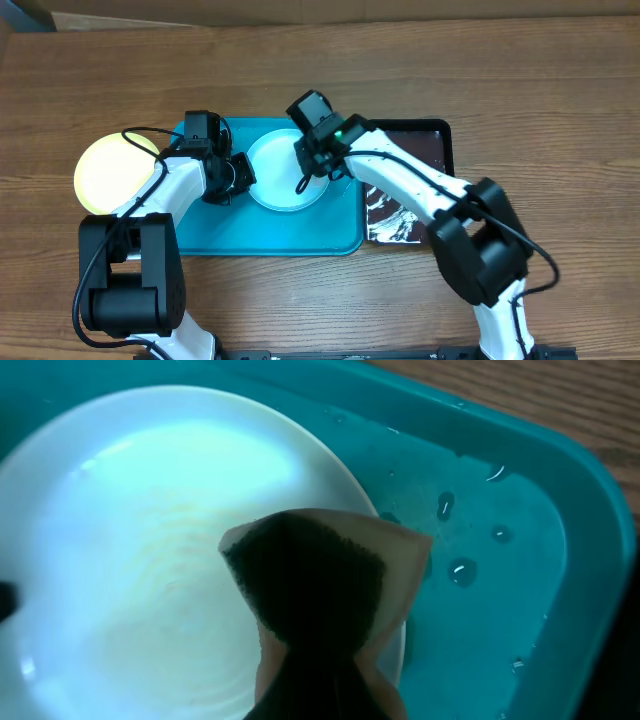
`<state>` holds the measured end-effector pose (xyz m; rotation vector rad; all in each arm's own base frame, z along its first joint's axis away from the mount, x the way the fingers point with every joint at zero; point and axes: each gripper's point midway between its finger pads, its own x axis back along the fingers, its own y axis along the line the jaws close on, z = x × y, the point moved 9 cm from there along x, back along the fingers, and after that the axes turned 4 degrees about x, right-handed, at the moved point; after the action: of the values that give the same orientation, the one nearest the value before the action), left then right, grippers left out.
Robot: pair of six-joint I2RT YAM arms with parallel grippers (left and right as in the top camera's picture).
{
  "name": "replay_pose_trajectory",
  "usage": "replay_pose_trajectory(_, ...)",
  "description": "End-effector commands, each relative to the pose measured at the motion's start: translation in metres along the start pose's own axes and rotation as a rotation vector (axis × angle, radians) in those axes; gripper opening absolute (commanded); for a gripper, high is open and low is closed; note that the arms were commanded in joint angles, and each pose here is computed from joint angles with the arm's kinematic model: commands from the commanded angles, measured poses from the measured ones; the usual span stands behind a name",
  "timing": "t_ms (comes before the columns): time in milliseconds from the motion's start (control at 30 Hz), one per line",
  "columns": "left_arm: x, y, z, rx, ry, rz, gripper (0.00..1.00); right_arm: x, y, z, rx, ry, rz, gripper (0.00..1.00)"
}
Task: Clean dirty plates on tray and stack at the side
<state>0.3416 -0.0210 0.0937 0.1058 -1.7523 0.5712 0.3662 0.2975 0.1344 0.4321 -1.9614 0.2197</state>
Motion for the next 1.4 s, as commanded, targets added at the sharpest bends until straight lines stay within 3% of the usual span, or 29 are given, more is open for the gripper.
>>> replay_pose_trajectory(0,-0.005,0.000,0.003,0.001,0.019,0.001,0.04,-0.003,0.000,-0.006,0.003,-0.043,0.075,0.04)
replay_pose_trajectory(433,-0.005,0.000,0.003,0.001,0.019,0.001,0.04,-0.016,-0.002,0.002,0.005,-0.020,0.106,0.04)
replay_pose_trajectory(800,-0.005,0.000,0.003,0.001,0.019,0.002,0.04,-0.067,0.004,0.030,-0.034,0.104,0.057,0.06)
replay_pose_trajectory(1200,-0.005,-0.001,0.003,0.000,0.015,0.004,0.04,-0.062,0.046,0.043,-0.032,0.235,-0.329,0.04)
replay_pose_trajectory(1367,-0.005,0.000,0.003,0.000,0.015,0.004,0.04,-0.037,0.059,0.018,-0.035,0.225,-0.526,0.04)
